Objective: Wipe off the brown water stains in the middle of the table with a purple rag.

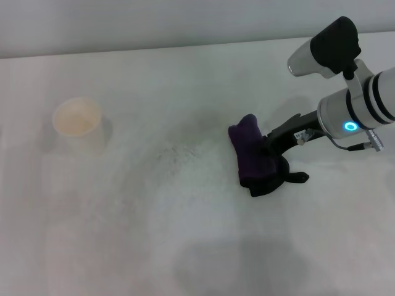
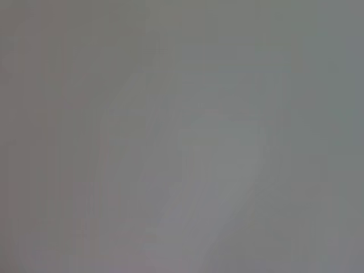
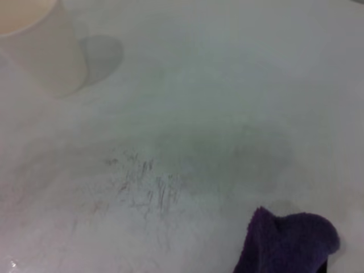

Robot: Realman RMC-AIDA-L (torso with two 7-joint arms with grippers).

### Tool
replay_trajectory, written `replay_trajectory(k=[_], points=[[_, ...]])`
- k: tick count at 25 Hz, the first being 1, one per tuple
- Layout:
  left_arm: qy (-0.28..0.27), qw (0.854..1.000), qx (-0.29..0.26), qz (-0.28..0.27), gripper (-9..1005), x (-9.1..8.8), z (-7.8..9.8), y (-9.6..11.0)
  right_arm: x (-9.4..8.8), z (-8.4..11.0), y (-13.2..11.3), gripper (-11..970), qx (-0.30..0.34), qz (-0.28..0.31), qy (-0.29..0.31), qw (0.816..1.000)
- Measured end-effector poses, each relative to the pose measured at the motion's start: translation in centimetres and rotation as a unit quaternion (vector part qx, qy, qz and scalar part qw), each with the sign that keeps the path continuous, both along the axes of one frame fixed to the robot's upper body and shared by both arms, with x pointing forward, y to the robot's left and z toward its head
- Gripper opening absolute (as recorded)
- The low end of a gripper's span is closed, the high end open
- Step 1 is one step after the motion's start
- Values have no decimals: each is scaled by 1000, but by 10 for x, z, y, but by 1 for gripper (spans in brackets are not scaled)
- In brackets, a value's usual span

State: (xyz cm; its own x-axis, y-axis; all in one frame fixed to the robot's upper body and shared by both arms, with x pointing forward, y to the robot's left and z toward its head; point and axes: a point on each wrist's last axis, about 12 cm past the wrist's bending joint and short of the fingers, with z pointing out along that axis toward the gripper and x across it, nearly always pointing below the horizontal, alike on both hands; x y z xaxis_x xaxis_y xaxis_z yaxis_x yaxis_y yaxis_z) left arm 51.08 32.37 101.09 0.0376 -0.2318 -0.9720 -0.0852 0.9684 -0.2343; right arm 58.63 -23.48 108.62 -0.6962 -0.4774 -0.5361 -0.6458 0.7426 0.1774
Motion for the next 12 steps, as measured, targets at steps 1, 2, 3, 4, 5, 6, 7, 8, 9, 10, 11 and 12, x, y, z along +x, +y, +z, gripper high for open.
replay_trajectory(k=[1, 2, 3, 4, 5, 6, 7, 8, 9, 10, 11, 12], points=[[0, 1000, 0, 0, 884, 0, 0, 0, 0, 0, -1, 104, -1, 1, -5, 1000], [0, 1000, -1, 0, 884, 0, 0, 0, 0, -1, -1, 105, -2, 1, -9, 1000], [0, 1000, -1, 0, 884, 0, 0, -1, 0, -1, -2, 105, -2, -2, -13, 1000], [0, 1000, -1, 0, 884, 0, 0, -1, 1, -2, -3, 106, -3, -5, -16, 1000], [0, 1000, -1, 0, 884, 0, 0, 0, 1, -2, -4, 149, -3, -8, -18, 1000], [1, 1000, -1, 0, 884, -1, -1, 0, 1, -1, -5, 192, -3, -9, -21, 1000], [1, 1000, -1, 1, 884, -1, -1, 0, 2, 1, -6, 235, -3, -11, -28, 1000], [2, 1000, -1, 1, 884, -2, -1, 0, 2, 1, -6, 278, -3, -11, -28, 1000], [2, 1000, -1, 1, 884, -2, -1, 0, 2, 5, -9, 321, -1, -15, -40, 999], [2, 1000, -2, 1, 884, -2, -1, 0, 2, 5, -9, 341, -1, -15, -40, 999], [2, 1000, -2, 1, 884, -2, -1, 0, 2, 8, -10, 362, 0, -18, -47, 999], [2, 1000, -2, 1, 884, -2, -1, 0, 3, 12, -12, 382, 2, -22, -57, 998]])
